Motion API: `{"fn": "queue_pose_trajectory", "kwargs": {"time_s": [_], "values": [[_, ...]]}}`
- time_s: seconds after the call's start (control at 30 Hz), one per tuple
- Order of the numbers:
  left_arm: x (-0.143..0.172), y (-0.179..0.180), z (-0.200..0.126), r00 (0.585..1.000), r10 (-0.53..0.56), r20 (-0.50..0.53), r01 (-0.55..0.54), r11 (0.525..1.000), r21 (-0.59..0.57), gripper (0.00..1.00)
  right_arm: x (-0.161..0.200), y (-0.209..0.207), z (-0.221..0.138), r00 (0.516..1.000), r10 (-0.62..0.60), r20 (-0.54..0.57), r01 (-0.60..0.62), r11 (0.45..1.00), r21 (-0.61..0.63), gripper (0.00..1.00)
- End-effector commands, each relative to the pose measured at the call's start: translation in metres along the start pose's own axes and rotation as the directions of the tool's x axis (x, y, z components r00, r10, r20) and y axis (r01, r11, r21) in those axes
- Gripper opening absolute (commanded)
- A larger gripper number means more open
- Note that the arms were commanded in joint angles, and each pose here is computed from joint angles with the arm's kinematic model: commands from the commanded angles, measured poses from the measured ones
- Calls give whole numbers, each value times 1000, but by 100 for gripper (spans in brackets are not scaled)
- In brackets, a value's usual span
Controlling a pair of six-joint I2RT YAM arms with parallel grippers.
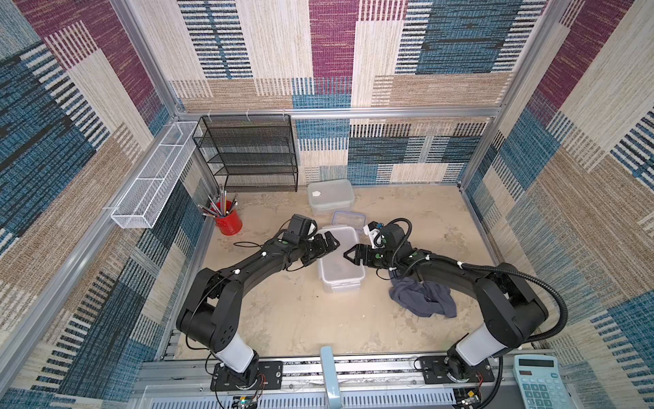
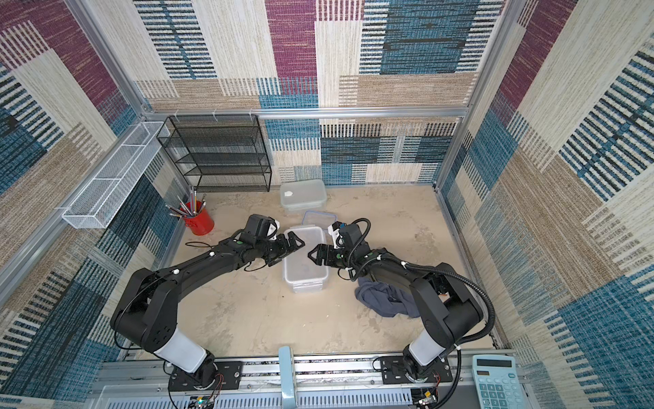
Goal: Wipe the insides of the lunch boxes
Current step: Adjust the lunch box at the center of the board.
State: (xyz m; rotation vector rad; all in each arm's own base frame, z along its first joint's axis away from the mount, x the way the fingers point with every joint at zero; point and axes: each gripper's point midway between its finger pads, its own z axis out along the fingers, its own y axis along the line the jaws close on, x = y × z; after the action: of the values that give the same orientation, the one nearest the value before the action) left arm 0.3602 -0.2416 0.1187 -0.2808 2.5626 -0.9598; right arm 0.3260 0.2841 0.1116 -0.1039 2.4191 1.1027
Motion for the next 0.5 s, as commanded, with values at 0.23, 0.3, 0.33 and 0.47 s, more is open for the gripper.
{"fn": "queue_pose_trajectory", "kwargs": {"time_s": [0.23, 0.3, 0.33, 0.47], "values": [[12, 9, -6, 999, 21, -36, -22, 1000, -19, 100, -4, 11, -22, 981, 138, 133, -123, 986, -111, 99], [16, 11, -5, 999, 5, -45, -6, 1000, -16, 100, 0, 11, -29, 971, 179, 156, -157, 977, -146, 99], [16, 9, -6, 999, -1, -44, 1, 1000, -4, 100, 1, 12, -32, 966, 199, 164, -172, 971, -164, 100], [20, 11, -9, 999, -21, -36, 21, 1000, 6, 100, 9, 14, -41, 942, 277, 190, -233, 946, -226, 97]]}}
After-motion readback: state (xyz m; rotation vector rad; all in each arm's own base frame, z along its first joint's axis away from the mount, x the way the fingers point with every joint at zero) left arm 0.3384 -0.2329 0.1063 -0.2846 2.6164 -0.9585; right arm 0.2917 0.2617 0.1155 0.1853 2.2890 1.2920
